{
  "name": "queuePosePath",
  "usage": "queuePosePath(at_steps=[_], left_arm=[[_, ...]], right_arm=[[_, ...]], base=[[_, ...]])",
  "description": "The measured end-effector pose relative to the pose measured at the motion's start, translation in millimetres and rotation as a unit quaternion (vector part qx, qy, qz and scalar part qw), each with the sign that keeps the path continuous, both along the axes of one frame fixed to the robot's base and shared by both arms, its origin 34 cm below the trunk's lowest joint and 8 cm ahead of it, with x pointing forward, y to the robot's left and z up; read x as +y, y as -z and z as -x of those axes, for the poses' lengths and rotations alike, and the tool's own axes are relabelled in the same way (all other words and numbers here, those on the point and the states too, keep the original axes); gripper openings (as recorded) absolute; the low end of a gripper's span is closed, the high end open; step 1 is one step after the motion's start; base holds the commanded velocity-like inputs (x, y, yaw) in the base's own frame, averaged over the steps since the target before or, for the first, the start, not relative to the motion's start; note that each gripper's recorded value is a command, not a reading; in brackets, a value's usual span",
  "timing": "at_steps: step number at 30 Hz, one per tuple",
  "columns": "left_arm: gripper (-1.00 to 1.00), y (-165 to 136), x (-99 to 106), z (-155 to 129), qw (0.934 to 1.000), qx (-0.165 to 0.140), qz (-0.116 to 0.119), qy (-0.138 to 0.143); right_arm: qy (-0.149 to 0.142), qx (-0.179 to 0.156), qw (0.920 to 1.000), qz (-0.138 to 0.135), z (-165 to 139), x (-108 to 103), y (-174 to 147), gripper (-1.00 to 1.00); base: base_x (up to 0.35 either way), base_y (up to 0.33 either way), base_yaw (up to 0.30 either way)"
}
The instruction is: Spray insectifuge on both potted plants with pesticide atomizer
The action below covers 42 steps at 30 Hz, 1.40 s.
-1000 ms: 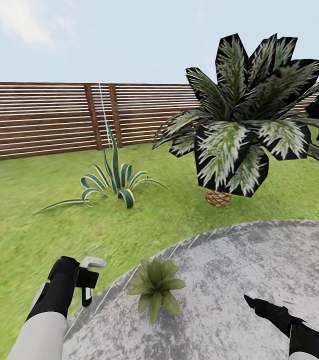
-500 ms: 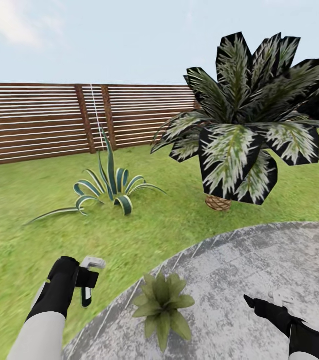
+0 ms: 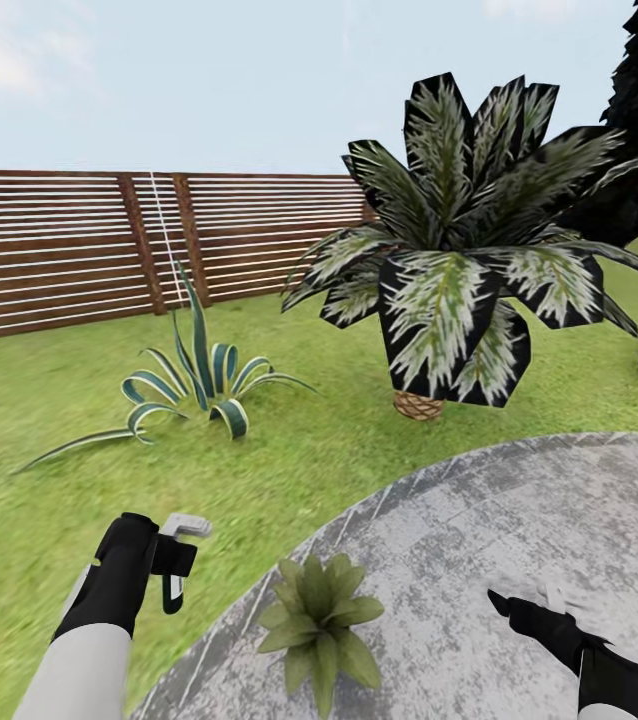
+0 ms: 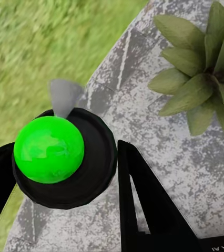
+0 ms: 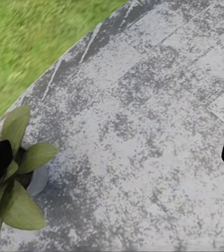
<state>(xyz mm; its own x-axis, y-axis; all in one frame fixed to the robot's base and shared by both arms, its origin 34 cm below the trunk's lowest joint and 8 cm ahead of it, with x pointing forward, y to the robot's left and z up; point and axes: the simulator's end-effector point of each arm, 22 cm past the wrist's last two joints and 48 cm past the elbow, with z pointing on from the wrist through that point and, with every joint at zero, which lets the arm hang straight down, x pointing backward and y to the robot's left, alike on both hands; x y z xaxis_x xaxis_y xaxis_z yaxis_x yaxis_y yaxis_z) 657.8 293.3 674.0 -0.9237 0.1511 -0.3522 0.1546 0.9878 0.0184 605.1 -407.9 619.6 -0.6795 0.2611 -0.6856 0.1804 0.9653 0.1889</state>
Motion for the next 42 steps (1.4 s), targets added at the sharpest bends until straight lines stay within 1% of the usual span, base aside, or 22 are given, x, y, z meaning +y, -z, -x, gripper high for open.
queuePosePath(at_steps=[4, 12, 15, 18, 21, 23, 24, 25, 26, 27, 30, 34, 42], left_arm=[[-1.00, -0.2, 0.0, 0.0, 1.0000, 0.000, 0.000, 0.000], [-1.00, -1.4, -1.0, 0.3, 1.0000, -0.001, 0.001, 0.001], [-1.00, 6.1, -5.6, 6.0, 0.9999, 0.011, 0.005, 0.005], [-1.00, 18.0, -13.0, 15.5, 0.9994, 0.029, 0.011, 0.011], [-1.00, 24.7, -16.1, 21.7, 0.9989, 0.041, 0.013, 0.016], [-1.00, 27.8, -12.0, 25.4, 0.9985, 0.049, 0.001, 0.023], [-1.00, 32.3, -5.4, 30.7, 0.9977, 0.059, -0.014, 0.028], [-1.00, 35.9, -2.6, 35.1, 0.9970, 0.068, -0.021, 0.032], [-1.00, 42.5, 3.0, 43.5, 0.9948, 0.085, -0.040, 0.042], [-1.00, 44.7, 5.5, 46.8, 0.9934, 0.092, -0.049, 0.047], [-1.00, 46.1, 9.8, 49.4, 0.9916, 0.099, -0.063, 0.055], [-1.00, 48.4, 13.0, 50.8, 0.9907, 0.103, -0.068, 0.057], [-1.00, 54.9, 6.5, 53.9, 0.9902, 0.111, -0.062, 0.060]], right_arm=[[0.000, 0.000, 1.0000, 0.000, 0.1, 0.1, -0.1, 1.00], [0.001, -0.002, 1.0000, -0.002, -0.6, 0.2, -2.4, 1.00], [0.001, -0.003, 1.0000, -0.002, -1.1, 0.2, -3.4, 1.00], [0.001, -0.004, 1.0000, -0.002, -1.5, 0.2, -4.5, 1.00], [0.001, -0.005, 1.0000, -0.002, -2.0, 0.2, -5.7, 1.00], [0.001, -0.006, 1.0000, -0.002, -2.3, 0.2, -6.4, 1.00], [0.001, -0.006, 1.0000, -0.002, -2.4, 0.1, -6.7, 1.00], [0.001, -0.007, 1.0000, -0.002, -2.6, 0.0, -7.1, 1.00], [0.002, -0.007, 1.0000, -0.001, -2.7, -0.2, -7.3, 1.00], [0.002, -0.007, 1.0000, -0.001, -2.7, -0.3, -7.4, 1.00], [0.002, -0.006, 1.0000, 0.000, -2.5, -0.6, -7.2, 1.00], [0.003, -0.003, 1.0000, -0.001, -1.5, -0.4, -4.6, 1.00], [0.003, 0.003, 1.0000, -0.002, 1.0, -0.5, 1.2, 1.00]], base=[[0.045, 0.276, -0.033], [0.086, 0.189, -0.236], [0.026, 0.049, -0.261], [0.005, 0.010, -0.261], [0.001, 0.002, -0.250], [0.000, 0.000, -0.220], [0.000, 0.000, -0.193], [0.000, 0.000, -0.156], [0.000, 0.000, -0.093], [0.000, 0.000, -0.059], [0.000, 0.000, -0.023], [0.000, 0.000, -0.004], [0.000, 0.000, 0.000]])
